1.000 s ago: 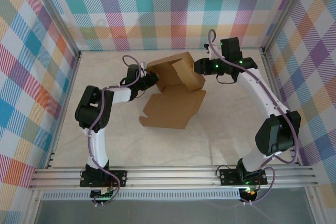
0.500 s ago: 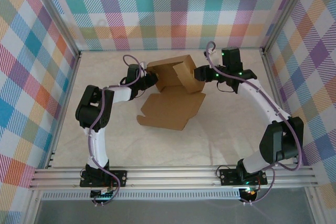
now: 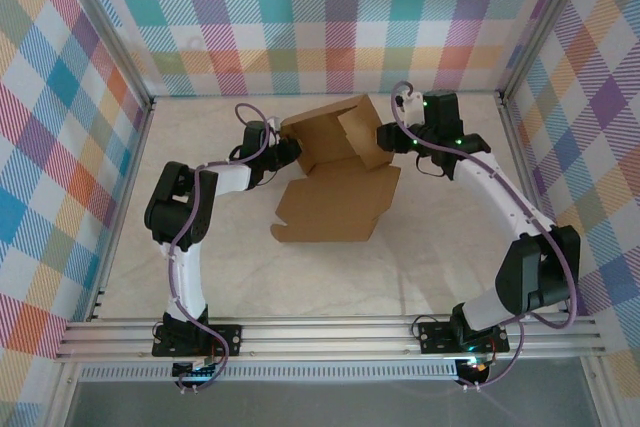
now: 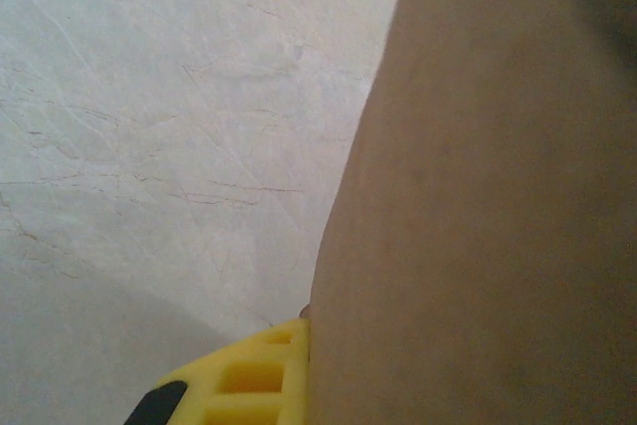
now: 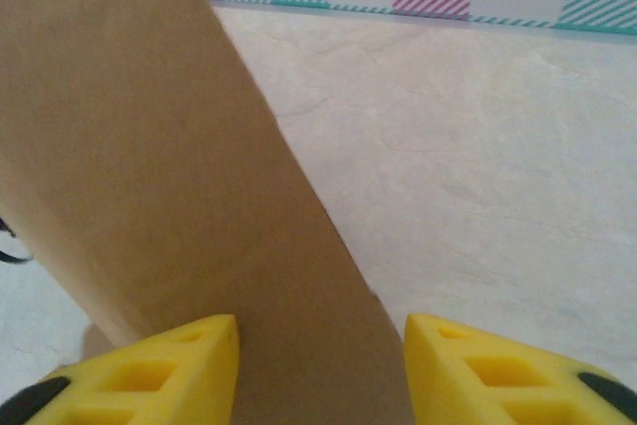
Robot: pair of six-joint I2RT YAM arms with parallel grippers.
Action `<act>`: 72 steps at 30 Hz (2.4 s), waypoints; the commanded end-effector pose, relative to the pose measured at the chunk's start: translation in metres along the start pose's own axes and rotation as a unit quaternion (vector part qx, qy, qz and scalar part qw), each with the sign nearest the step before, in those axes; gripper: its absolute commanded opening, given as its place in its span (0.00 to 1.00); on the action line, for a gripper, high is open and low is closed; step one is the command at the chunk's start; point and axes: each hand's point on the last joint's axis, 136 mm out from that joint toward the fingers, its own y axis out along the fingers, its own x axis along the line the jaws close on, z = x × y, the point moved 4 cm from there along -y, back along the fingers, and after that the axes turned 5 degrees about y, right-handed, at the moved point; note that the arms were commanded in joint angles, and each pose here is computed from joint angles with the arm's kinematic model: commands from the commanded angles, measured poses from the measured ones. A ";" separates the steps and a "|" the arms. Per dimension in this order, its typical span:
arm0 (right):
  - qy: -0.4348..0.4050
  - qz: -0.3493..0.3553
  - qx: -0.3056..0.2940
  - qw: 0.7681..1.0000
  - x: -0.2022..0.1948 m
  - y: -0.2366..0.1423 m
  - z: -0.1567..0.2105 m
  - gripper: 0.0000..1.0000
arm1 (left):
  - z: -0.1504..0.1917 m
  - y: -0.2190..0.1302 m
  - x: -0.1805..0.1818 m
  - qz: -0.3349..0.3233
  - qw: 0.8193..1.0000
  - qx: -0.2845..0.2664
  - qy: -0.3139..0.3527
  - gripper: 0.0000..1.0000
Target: Fold the paper box
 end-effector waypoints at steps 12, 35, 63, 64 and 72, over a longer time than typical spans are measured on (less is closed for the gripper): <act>-0.011 -0.058 0.043 0.997 0.015 0.011 0.014 0.29 | -0.002 0.004 -0.008 0.024 1.000 0.009 -0.003 0.00; -0.011 -0.005 -0.018 1.000 0.008 -0.011 -0.007 0.58 | 0.004 0.010 -0.005 0.026 0.999 0.020 -0.008 0.00; -0.132 0.026 0.051 0.990 0.023 0.029 -0.005 0.53 | 0.002 0.008 -0.008 0.031 0.999 0.020 -0.005 0.00; -0.141 0.042 0.053 0.988 0.021 0.031 -0.005 0.52 | 0.003 0.008 -0.007 0.031 0.999 0.021 -0.006 0.00; -0.227 0.158 0.053 0.960 0.015 0.041 -0.007 0.49 | 0.003 0.008 -0.007 0.029 0.999 0.022 -0.004 0.00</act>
